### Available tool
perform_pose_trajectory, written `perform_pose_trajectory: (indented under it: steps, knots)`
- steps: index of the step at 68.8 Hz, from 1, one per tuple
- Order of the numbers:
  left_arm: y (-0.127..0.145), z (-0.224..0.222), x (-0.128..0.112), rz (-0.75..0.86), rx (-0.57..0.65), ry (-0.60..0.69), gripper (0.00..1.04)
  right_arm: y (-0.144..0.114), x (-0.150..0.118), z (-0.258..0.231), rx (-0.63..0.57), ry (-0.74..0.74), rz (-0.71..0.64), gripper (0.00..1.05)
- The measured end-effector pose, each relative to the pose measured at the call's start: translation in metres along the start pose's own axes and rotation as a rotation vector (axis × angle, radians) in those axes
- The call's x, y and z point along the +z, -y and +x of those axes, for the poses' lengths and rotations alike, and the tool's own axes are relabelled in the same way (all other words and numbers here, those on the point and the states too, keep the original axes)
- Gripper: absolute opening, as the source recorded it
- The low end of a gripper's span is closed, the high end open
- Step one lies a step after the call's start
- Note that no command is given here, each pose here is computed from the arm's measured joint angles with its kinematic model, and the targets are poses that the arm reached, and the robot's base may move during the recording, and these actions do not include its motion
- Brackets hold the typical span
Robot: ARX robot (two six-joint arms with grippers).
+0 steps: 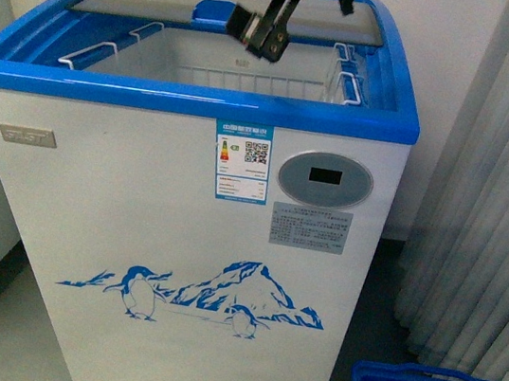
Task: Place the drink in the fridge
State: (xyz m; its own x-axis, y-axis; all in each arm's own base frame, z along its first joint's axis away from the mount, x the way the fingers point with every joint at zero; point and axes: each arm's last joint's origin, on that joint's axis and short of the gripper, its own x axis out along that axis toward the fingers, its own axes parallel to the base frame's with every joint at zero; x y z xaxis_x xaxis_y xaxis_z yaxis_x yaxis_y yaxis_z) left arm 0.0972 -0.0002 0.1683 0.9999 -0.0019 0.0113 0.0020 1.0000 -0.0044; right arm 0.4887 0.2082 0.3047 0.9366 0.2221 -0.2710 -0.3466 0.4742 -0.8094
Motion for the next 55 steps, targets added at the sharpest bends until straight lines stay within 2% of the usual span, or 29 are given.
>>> perform_pose_trajectory:
  steps: [4,8,16,24,31,34,36,42,46,51,55]
  knots:
    - [0.0,0.0,0.0,0.0,0.0,-0.001,0.03,0.024,-0.001,-0.042,-0.054,0.013,0.154,0.97]
    - [0.0,0.0,0.0,0.0,0.0,-0.001,0.03,0.037,-0.009,-0.076,-0.074,-0.019,0.254,0.97]
    - [0.0,0.0,0.0,0.0,0.0,-0.001,0.03,0.056,-0.054,-0.163,-0.077,-0.188,0.544,0.97]
    - [0.0,0.0,0.0,0.0,0.0,-0.001,0.03,0.055,-0.101,-0.252,-0.05,-0.362,0.82,0.97]
    - [0.0,0.0,0.0,0.0,0.0,-0.001,0.03,0.04,-0.118,-0.331,0.006,-0.404,0.983,0.97]
    - [0.0,0.0,0.0,0.0,0.0,-0.001,0.03,0.034,-0.118,-0.359,0.016,-0.399,1.012,0.97]
    - [0.0,0.0,0.0,0.0,0.0,-0.001,0.03,0.031,-0.118,-0.38,0.004,-0.384,1.03,0.97]
    - [0.0,0.0,0.0,0.0,0.001,-0.001,0.03,0.015,-0.126,-0.417,-0.232,-0.042,1.028,0.81]
    - [0.0,0.0,0.0,0.0,0.0,-0.002,0.03,0.001,-0.131,-0.431,-0.34,0.119,1.007,0.71]
    - [0.0,0.0,0.0,0.0,-0.001,-0.002,0.03,-0.014,-0.139,-0.432,-0.386,0.203,0.992,0.58]
    - [0.0,0.0,0.0,0.0,0.0,-0.002,0.03,-0.031,-0.152,-0.42,-0.374,0.175,0.998,0.48]
